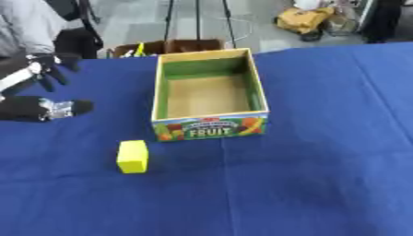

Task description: Pick up objects on the table and place them in the box.

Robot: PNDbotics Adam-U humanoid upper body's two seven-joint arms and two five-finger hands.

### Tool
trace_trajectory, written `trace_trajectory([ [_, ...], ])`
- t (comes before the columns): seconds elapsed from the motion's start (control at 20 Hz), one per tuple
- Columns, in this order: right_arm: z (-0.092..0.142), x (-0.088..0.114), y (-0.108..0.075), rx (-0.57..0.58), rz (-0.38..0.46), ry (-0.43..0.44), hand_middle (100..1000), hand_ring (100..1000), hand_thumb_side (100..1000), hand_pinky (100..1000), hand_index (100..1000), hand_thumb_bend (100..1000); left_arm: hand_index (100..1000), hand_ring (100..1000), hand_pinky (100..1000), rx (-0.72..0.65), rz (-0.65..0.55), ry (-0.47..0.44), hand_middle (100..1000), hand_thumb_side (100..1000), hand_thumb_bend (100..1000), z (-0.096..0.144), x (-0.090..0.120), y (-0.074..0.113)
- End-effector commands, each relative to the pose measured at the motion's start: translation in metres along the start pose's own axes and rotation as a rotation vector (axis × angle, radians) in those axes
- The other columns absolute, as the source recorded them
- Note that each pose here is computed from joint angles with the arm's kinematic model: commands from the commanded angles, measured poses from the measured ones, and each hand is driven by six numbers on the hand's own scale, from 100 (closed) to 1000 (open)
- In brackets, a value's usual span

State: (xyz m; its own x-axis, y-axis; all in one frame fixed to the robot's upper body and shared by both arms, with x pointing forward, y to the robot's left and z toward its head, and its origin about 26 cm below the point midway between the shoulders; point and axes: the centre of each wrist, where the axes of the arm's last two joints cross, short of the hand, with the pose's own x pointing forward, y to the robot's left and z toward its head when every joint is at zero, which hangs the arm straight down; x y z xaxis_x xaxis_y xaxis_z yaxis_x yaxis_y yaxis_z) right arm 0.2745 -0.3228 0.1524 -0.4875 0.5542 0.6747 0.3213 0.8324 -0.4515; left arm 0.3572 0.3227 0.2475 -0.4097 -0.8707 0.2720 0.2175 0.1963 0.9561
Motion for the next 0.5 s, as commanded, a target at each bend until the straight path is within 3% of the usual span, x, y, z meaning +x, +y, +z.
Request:
trace_trajectory([
  [0.05, -0.003, 0.005, -0.005, 0.015, 0.021, -0.028, 597, 892, 655, 790, 803, 100, 1000, 764, 688, -0.102, -0.042, 0.014, 845, 713, 795, -0.006, -0.001, 0.007],
  [0.5, -0.003, 0.005, -0.003, 0.033, 0.018, -0.028, 596, 894, 654, 791, 803, 100, 984, 786, 701, -0.309, -0.095, 0.003, 874, 600, 823, -0.034, 0.006, 0.002],
])
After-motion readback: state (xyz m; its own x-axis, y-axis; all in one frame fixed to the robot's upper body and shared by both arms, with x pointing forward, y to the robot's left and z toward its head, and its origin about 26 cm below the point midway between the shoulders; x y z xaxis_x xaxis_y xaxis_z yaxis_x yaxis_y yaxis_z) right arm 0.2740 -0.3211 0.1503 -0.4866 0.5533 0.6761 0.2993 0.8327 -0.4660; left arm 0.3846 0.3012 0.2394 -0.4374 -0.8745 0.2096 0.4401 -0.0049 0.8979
